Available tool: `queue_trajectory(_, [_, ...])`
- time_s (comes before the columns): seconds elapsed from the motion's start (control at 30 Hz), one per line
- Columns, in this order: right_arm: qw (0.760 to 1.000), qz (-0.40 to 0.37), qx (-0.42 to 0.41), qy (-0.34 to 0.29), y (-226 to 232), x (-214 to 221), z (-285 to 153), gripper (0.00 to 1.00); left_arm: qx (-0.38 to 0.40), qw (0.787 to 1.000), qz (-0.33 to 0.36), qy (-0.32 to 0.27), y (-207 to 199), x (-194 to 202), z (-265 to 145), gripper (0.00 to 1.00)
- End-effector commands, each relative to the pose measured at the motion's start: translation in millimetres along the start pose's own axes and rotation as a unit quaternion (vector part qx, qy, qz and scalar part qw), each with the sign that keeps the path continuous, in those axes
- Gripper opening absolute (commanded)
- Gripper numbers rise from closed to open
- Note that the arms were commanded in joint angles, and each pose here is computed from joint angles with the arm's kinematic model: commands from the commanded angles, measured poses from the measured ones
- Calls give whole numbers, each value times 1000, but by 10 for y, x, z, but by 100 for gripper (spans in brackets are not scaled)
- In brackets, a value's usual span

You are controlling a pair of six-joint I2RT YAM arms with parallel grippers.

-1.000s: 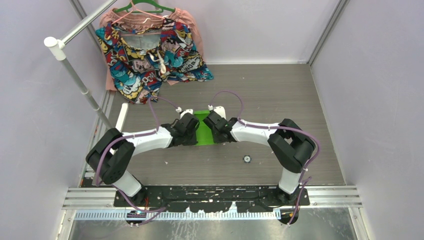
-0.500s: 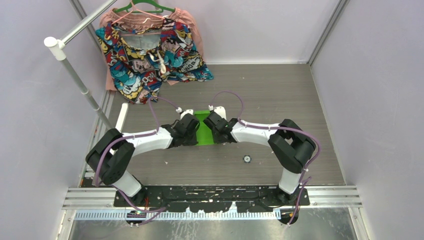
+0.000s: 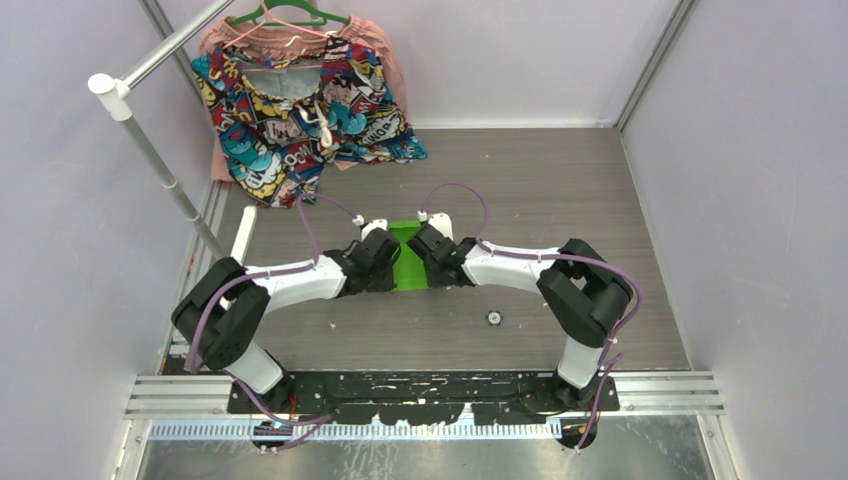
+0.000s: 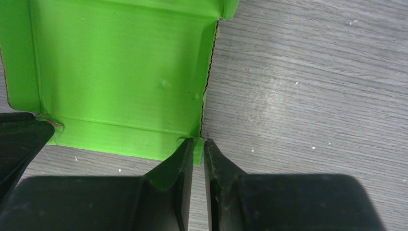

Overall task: Fold the paper box
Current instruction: Close the paper box at the center of the board.

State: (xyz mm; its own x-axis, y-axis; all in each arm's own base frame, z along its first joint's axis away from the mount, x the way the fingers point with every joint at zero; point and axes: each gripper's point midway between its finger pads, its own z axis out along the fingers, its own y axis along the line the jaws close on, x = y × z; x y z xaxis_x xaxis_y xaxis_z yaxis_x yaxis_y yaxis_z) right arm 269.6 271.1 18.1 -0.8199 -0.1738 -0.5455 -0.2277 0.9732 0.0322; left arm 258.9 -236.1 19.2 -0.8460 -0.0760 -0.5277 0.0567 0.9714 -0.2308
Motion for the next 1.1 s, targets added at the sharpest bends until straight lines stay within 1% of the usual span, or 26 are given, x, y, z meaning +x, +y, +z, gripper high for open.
queue_trajectory(0.0, [996, -18, 6, 84, -60, 565, 73, 21, -4, 996, 16, 89, 81, 573, 67, 11])
queue_trajectory(0.83, [996, -18, 6, 87, -48, 564, 85, 21, -6, 996, 17, 90, 90, 591, 79, 11])
queue_trajectory(1.0, [996, -17, 1, 84, -34, 538, 54, 21, -10, 996, 20, 82, 100, 533, 18, 11])
queue_trajectory(1.07, [997, -15, -5, 79, -9, 487, 8, 23, -11, 997, 24, 74, 95, 467, -40, 11])
